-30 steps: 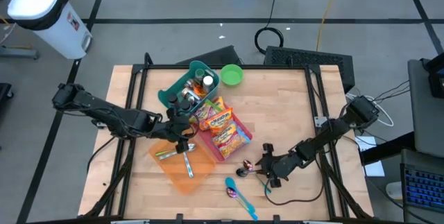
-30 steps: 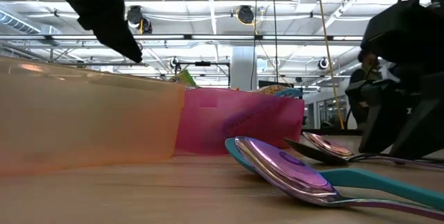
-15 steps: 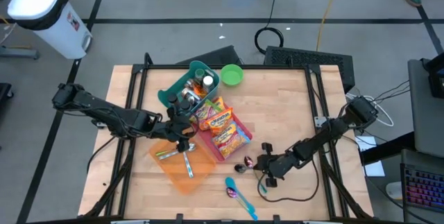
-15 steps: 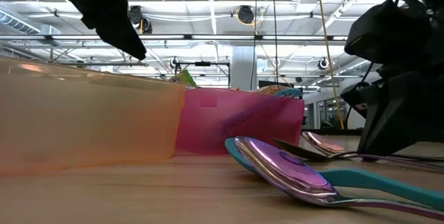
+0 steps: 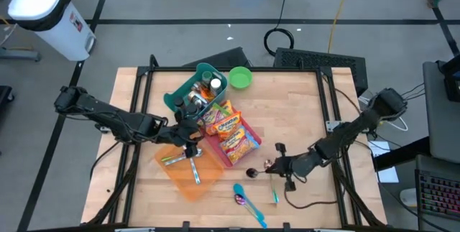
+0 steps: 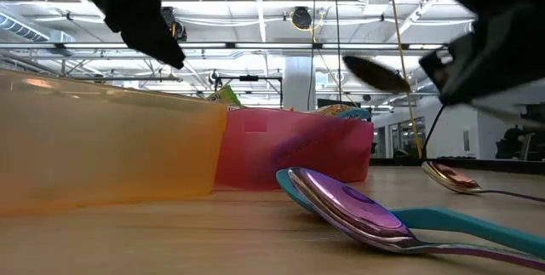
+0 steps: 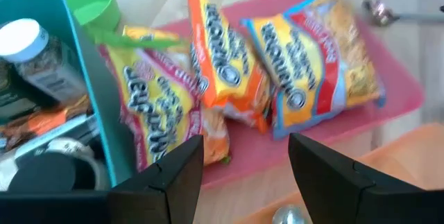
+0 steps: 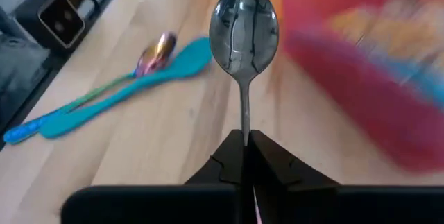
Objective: Pick & Place Food Item
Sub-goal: Put the black spoon into the orange bin
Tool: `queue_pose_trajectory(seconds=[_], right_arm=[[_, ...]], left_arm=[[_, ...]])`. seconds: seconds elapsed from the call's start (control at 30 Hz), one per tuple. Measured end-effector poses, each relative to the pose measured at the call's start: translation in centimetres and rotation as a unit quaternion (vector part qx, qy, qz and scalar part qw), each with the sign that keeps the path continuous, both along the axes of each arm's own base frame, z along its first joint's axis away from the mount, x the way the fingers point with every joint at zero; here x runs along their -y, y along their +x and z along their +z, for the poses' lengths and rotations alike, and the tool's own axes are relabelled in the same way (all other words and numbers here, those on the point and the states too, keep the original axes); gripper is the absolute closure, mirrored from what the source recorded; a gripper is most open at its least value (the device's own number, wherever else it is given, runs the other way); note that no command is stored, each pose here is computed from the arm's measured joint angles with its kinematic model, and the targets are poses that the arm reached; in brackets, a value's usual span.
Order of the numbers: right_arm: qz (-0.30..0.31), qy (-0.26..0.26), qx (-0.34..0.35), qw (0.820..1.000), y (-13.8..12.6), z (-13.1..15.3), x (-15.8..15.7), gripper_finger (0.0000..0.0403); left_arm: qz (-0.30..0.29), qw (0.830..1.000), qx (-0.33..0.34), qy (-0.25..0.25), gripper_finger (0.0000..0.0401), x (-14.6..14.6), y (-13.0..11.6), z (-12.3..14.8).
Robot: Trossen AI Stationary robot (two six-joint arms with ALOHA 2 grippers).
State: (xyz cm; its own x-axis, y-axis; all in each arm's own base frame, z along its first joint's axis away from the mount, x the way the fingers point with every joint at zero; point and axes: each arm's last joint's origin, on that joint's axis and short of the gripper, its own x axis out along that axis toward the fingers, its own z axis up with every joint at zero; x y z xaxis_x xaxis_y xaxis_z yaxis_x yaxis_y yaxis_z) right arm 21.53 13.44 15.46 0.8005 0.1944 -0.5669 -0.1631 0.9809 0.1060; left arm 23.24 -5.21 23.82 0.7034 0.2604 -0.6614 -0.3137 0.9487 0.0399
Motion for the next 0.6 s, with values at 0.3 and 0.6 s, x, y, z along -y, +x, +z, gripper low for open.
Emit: queue_pose_trajectory(seconds=[0.3,0.6], right_arm=[[-0.07,-0.192,0.186,0.961,0.7,4.5,1.7,0.0402],[-0.214,-0.338,0.214,0.891,3.1,5.7,6.0,0.0402]], left_arm=[[-0.013,0.991,0.135,0.019,0.0185,-0.3,1.9,2.3],[0.006,0.958,0.282,0.047,0.0185,-2.0,3.3,5.3]])
